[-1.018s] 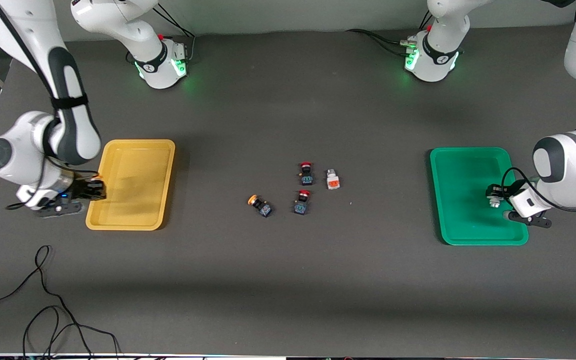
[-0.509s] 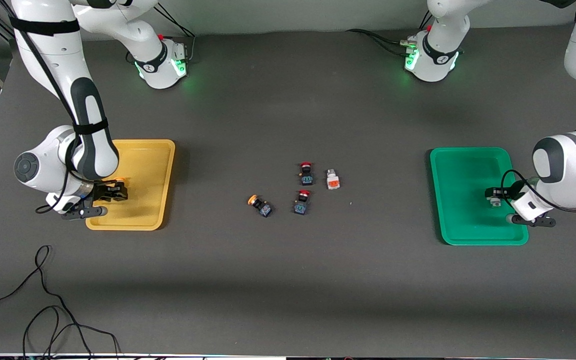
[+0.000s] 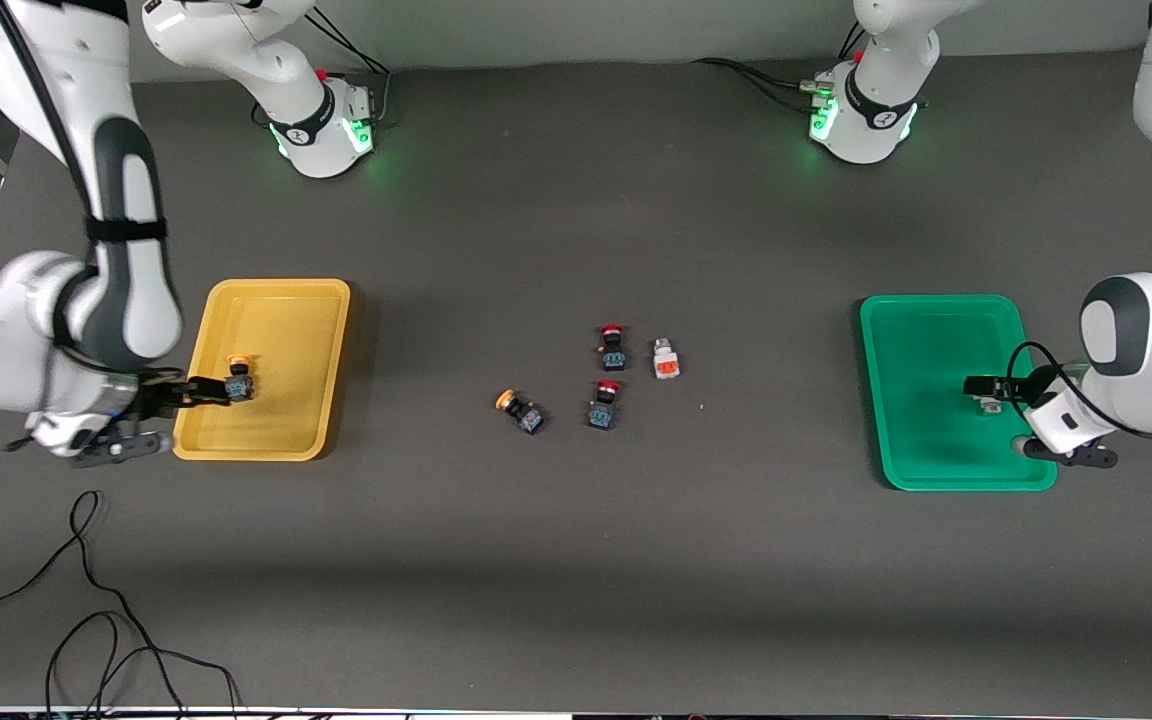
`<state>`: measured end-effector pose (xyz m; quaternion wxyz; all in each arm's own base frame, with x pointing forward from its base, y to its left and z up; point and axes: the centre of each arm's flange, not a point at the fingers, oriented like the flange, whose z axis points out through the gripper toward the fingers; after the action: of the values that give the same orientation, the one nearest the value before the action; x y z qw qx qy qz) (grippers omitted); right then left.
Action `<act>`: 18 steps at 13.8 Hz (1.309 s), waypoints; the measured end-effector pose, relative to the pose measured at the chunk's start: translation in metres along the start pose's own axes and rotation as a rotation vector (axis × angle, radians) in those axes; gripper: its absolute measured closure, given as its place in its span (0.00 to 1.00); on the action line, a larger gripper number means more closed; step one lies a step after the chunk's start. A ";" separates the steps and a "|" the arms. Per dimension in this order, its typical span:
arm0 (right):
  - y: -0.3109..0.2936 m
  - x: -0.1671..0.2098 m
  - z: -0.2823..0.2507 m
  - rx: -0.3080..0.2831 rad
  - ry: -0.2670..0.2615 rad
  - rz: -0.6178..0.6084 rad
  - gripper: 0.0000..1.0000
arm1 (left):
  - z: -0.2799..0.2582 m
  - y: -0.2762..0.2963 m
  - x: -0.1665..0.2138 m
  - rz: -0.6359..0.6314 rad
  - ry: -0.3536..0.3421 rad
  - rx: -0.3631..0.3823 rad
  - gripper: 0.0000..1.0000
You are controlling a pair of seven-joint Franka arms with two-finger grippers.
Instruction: Place green and yellow buttons in trays
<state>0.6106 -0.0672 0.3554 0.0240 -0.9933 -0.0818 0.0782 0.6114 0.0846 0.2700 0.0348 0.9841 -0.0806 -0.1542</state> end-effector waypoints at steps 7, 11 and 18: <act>-0.144 0.030 -0.095 -0.034 0.038 0.048 0.00 | -0.071 0.178 0.009 -0.121 -0.018 -0.022 0.04; -0.302 0.043 -0.072 -0.073 0.081 0.117 0.00 | -0.057 0.303 0.007 -0.241 0.008 -0.005 0.04; -0.454 0.036 0.013 -0.014 0.085 0.135 0.00 | 0.042 0.440 0.018 -0.333 0.086 -0.046 0.03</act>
<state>0.5713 0.3869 0.3648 0.0152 -0.9991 -0.0139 0.0367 0.5502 -0.3532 0.2657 0.0345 0.9885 0.0888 -0.1172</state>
